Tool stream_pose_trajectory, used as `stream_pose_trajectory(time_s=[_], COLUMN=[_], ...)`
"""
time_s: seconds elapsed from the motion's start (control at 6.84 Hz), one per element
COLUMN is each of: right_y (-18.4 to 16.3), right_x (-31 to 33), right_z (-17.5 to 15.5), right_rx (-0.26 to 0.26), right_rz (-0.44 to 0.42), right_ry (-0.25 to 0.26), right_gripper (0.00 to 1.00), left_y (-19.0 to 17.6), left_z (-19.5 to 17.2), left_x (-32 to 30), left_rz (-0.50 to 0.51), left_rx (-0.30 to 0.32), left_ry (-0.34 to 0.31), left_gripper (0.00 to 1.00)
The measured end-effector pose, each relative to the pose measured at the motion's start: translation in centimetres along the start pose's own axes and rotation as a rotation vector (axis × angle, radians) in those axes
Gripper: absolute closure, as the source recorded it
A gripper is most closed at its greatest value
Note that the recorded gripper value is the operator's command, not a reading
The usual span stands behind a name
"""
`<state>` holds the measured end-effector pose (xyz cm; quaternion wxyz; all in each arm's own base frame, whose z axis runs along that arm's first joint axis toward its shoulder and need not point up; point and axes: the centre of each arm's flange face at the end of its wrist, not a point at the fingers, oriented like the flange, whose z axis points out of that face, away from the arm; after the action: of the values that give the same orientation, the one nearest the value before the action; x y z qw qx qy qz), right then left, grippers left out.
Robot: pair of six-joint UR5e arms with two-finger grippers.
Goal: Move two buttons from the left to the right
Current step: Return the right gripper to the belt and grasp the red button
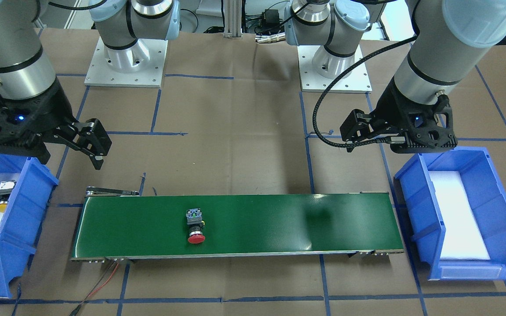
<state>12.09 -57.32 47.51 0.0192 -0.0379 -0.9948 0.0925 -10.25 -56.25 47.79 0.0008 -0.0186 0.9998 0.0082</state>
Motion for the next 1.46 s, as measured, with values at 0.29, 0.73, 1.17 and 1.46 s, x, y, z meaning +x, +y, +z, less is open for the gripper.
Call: stream_pose_trajectory(time_s=[0.29,0.73,1.17,1.46], right_y=[1.3,1.6,0.4,0.6], right_x=[-1.0,-1.4,-2.1,-4.3], right_z=[4.2,9.1,13.2,15.1], right_rx=[0.080,0.043,0.049,0.036], right_rz=[-0.005,-0.001,-0.002,0.020], right_ry=[-0.015,-0.018,-0.023,-0.032], right_gripper=[0.00,0.01,0.01,0.01], left_y=[0.0,0.0,0.0,0.0], left_z=[0.0,-0.1,-0.2,-0.2], left_x=[0.0,0.0,0.0,0.0], left_rz=[0.000,0.000,0.000,0.000], left_rx=[0.000,0.002,0.003,0.003], left_ry=[0.000,0.000,0.000,0.000], left_gripper=[0.00,0.00,0.00,0.00])
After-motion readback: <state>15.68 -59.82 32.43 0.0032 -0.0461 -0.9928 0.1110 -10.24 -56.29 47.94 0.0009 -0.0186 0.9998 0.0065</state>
